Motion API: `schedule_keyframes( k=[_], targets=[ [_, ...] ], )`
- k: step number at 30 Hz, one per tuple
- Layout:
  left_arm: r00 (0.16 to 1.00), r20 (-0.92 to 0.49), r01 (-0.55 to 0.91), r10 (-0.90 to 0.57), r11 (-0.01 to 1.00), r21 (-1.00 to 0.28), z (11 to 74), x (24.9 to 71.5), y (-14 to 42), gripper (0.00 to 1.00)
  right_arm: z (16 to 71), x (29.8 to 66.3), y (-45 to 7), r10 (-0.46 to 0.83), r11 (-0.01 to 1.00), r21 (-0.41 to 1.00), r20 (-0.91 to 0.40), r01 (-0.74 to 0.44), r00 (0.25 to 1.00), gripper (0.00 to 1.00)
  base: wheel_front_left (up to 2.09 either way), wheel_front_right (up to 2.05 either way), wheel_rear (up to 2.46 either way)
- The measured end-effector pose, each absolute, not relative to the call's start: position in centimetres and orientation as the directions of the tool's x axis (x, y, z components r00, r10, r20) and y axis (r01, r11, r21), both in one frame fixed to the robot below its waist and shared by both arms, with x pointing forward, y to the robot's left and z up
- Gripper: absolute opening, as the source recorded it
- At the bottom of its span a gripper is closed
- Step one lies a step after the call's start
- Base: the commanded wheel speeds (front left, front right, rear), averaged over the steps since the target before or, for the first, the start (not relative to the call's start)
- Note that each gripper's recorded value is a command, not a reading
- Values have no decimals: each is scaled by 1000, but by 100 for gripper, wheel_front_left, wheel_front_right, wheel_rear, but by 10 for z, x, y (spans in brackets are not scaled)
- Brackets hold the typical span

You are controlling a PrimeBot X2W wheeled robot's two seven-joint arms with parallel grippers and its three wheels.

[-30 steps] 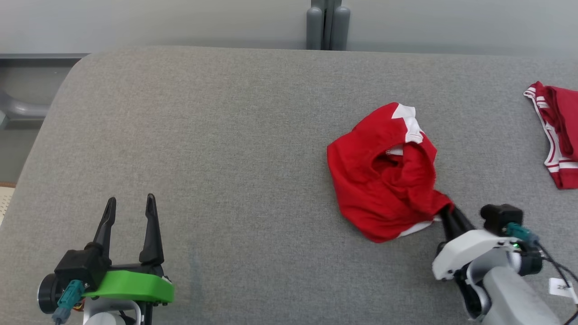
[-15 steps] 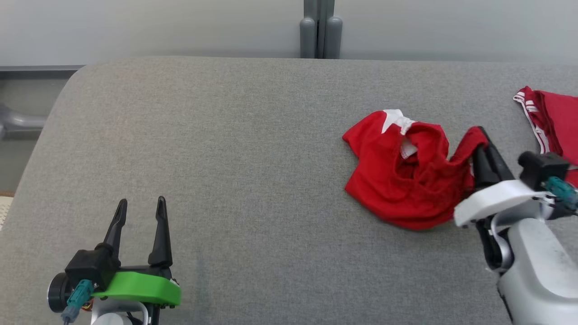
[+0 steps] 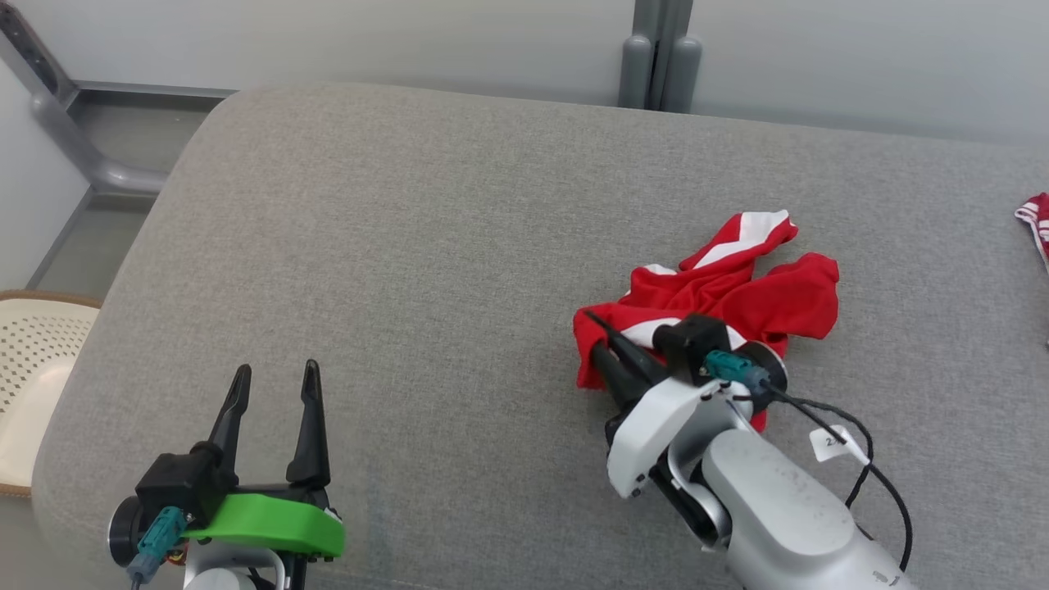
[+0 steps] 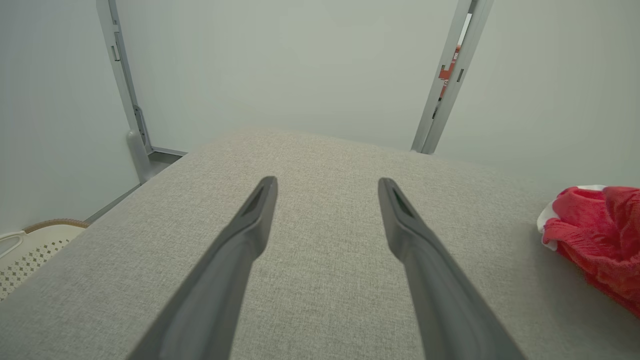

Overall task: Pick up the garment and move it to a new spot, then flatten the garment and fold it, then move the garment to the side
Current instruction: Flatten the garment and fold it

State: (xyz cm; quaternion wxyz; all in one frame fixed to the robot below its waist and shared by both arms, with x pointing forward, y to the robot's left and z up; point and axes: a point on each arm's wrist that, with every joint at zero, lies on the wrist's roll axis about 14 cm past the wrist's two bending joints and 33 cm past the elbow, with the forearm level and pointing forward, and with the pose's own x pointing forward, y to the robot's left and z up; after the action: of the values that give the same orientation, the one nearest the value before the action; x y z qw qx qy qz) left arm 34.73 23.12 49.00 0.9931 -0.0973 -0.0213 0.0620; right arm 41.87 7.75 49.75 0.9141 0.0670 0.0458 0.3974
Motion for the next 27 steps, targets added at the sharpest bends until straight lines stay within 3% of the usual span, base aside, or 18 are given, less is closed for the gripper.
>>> schedule_keyframes(
  k=[5,6,7,8,12,21,27],
  targets=[
    [988,18,-149,155,969,-199,487,342,238,100,468,381,110,819,573,217,-104,-790,565,0,0,0,0],
    [987,16,-153,159,968,-201,486,342,239,100,462,375,114,829,558,223,-121,-799,545,9,0,0,0],
    [987,14,-155,161,967,-202,486,342,239,100,456,369,116,838,546,229,-136,-806,529,41,0,0,0],
    [987,12,-154,160,967,-201,485,343,239,100,452,365,117,843,538,234,-146,-810,518,100,0,0,0],
    [987,9,-153,158,967,-203,484,345,237,100,446,363,113,839,543,238,-159,-805,520,100,0,0,0],
    [993,18,-108,114,973,-206,486,354,224,100,459,392,70,769,639,157,-128,-753,626,100,0,0,0],
    [996,25,-81,88,976,-204,487,357,216,100,450,378,25,723,690,132,-137,-711,677,100,0,0,0]
  ],
)
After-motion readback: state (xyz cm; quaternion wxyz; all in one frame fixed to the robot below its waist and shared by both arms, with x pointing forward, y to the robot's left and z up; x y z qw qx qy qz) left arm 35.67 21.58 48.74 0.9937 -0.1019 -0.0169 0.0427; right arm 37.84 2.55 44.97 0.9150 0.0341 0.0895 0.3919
